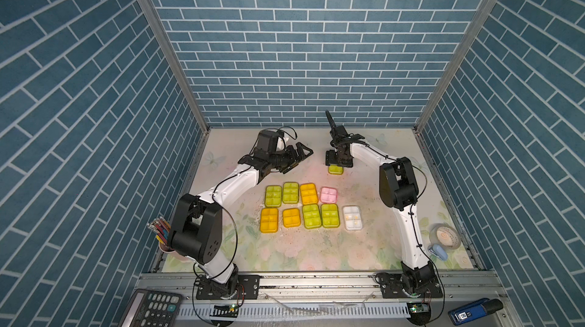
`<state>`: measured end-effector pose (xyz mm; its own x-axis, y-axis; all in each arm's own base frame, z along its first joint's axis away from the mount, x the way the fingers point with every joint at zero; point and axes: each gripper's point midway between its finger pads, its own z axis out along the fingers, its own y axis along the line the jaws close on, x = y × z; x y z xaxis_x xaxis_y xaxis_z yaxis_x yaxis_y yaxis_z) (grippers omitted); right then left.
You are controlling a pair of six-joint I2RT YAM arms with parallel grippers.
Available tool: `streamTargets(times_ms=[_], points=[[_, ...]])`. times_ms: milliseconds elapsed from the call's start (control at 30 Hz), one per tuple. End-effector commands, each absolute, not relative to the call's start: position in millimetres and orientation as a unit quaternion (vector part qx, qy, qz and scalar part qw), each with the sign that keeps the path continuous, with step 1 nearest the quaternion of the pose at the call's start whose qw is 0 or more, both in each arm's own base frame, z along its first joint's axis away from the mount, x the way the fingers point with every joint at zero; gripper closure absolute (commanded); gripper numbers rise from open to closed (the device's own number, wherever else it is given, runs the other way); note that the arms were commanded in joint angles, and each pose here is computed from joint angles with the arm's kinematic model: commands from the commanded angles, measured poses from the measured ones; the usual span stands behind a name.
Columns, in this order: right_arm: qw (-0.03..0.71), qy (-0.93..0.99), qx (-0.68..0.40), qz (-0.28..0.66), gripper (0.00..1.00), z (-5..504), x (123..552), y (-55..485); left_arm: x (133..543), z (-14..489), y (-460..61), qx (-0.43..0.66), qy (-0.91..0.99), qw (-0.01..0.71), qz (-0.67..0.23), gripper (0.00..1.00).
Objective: Close pillboxes
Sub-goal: Move the pillbox to the center of the board.
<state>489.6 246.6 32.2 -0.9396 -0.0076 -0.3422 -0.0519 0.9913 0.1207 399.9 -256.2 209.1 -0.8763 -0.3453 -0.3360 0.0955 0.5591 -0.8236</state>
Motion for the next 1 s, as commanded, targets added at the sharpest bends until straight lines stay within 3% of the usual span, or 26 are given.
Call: streamTargets(times_ms=[0,167,400,667,967], points=[[0.165,0.986,-0.014,0.017,0.25,22.9,485.0,232.2,401.1,208.0,-251.1,-0.076,0.848,0.240,-0.466,0.01],[0.214,0.976,-0.008,0.028,0.34,37.4,478.5,224.4,402.0,208.4,-250.2,-0.078,0.847,0.241,-0.467,0.00],[0.241,0.969,-0.011,0.057,0.35,68.6,448.3,213.8,402.4,206.8,-250.3,-0.079,0.847,0.239,-0.468,0.00],[0.214,0.973,0.001,0.086,0.35,57.5,380.3,192.3,402.0,206.2,-250.7,-0.080,0.847,0.239,-0.469,0.01],[0.190,0.976,0.004,0.106,0.35,30.7,350.1,193.9,401.9,204.0,-252.9,-0.084,0.844,0.233,-0.476,0.00]])
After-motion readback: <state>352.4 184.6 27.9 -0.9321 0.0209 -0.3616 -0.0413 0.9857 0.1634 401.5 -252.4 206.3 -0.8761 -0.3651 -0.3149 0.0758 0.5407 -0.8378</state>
